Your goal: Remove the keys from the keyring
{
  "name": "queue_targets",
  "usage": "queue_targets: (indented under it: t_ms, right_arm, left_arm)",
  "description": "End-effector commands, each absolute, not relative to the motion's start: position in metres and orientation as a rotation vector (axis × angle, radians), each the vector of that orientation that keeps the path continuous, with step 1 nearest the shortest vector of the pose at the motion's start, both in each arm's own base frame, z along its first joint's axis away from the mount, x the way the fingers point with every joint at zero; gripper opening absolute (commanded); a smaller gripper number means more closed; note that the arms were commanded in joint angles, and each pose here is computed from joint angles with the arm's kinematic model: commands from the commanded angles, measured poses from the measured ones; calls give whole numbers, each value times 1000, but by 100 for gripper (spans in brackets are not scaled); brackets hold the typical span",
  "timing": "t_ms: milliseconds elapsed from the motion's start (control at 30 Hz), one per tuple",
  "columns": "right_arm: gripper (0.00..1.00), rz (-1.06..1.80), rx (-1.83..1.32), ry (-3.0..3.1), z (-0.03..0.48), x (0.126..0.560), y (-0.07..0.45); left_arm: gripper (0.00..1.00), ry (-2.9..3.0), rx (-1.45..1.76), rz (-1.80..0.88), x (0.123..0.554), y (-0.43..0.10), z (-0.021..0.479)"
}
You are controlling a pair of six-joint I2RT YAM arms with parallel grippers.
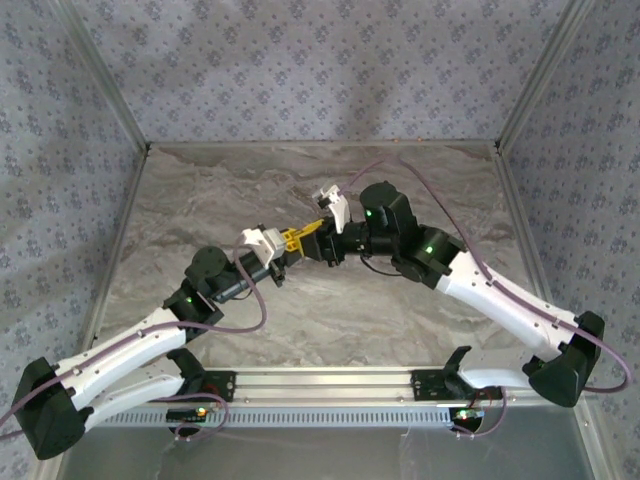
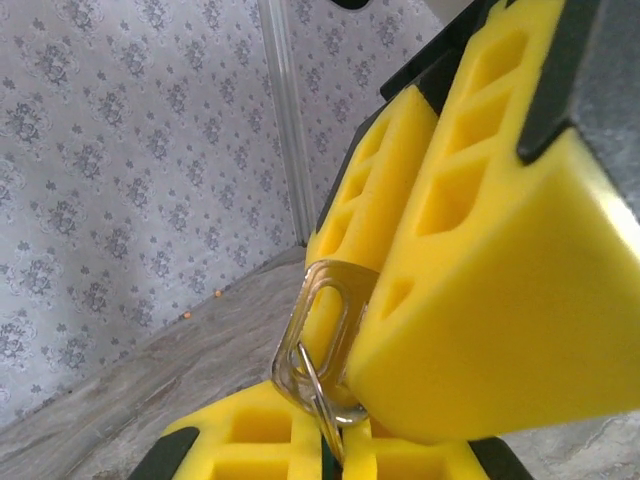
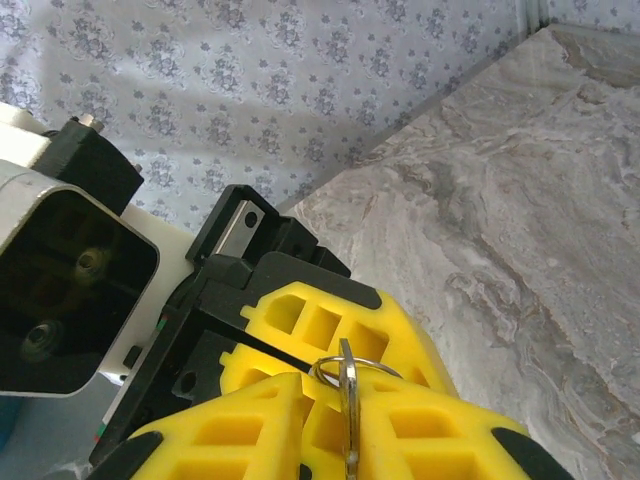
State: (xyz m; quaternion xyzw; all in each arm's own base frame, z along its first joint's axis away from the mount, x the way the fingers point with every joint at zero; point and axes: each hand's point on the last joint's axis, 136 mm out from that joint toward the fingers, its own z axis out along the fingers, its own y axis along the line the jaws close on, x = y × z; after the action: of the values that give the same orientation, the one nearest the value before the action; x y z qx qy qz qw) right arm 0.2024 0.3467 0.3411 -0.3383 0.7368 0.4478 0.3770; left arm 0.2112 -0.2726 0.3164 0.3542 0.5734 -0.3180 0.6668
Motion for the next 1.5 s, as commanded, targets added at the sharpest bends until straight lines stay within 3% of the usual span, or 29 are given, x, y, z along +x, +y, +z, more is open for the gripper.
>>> queue_targets:
  t_ms: [0, 333, 433, 567, 667, 833, 933, 1100, 1467]
  right_arm:
    - [18, 1133, -848, 1916, 330, 201, 349]
    - [15, 1059, -798, 1902, 316, 201, 344]
    - [22, 1018, -795, 1873, 318, 198, 345]
    - [9, 988, -784, 1855, 318, 197, 343]
    - [18, 994, -793, 1858, 316, 194, 345]
    - [18, 996, -795, 1849, 314, 191, 346]
    - [27, 955, -764, 1861, 310, 195, 342]
    - [20, 927, -696, 1836, 315, 200, 330]
    - [21, 969, -712, 1810, 320, 195, 333]
  left_arm:
    - [0, 1151, 764, -767, 196, -269, 355]
    - [0, 1144, 741, -774, 196, -267, 359]
    - [0, 1145, 738, -773, 196, -266, 359]
    - [0, 1144, 736, -775, 196, -267, 360]
    - [0, 1143, 730, -774, 197, -266, 361]
    - [0, 1143, 724, -776, 197, -265, 361]
    - [0, 1142, 724, -774, 197, -265, 362]
    - [0, 1144, 735, -780, 195, -266, 361]
    - [0, 1144, 771, -787, 192, -272, 359]
